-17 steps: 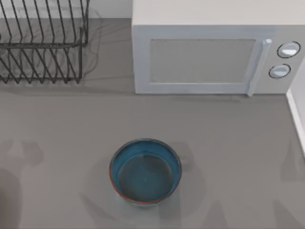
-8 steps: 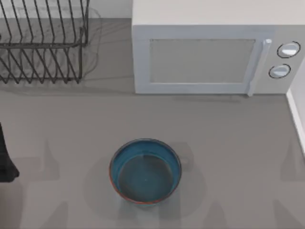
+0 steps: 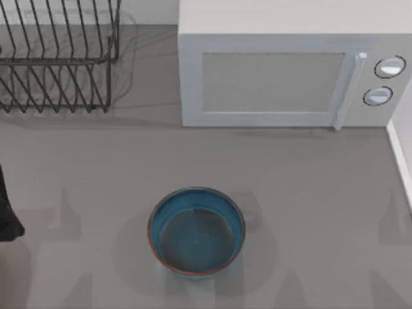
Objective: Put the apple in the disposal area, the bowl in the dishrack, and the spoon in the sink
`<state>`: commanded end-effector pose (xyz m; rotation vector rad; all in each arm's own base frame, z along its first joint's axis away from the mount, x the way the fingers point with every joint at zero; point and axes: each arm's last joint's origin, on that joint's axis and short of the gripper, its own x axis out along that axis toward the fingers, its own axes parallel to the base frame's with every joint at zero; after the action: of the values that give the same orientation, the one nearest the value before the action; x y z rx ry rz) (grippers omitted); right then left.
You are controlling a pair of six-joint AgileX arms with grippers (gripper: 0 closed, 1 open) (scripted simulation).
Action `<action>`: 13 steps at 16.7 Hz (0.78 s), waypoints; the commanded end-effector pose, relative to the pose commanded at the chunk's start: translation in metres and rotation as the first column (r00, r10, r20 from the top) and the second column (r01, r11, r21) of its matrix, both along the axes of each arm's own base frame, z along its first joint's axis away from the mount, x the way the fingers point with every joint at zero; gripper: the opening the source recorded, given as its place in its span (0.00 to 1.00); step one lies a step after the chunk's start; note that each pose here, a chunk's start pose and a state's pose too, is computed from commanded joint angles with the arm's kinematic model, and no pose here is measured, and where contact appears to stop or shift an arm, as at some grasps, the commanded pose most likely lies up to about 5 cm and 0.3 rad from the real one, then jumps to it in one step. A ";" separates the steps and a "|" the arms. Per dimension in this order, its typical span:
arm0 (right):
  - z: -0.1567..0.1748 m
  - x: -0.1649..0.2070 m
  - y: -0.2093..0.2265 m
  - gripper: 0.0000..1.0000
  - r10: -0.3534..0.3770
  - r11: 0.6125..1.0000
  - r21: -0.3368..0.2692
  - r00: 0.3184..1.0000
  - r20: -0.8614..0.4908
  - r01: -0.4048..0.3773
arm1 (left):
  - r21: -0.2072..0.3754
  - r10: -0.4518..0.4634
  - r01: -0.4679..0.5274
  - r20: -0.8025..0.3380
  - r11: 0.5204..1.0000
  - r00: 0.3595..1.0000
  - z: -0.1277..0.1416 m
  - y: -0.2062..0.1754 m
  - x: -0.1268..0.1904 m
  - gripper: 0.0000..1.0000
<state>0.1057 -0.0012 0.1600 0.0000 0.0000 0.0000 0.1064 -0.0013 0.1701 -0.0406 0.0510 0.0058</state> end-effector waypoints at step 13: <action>0.000 0.000 0.000 1.00 0.000 1.000 0.000 1.000 0.000 0.000 | -0.186 -0.020 -0.242 -0.830 0.952 0.558 0.073 -0.056 0.127 1.00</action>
<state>0.1057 -0.0012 0.1600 0.0000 0.0000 0.0000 0.2334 -0.0570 0.2435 -0.3334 1.0236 0.1516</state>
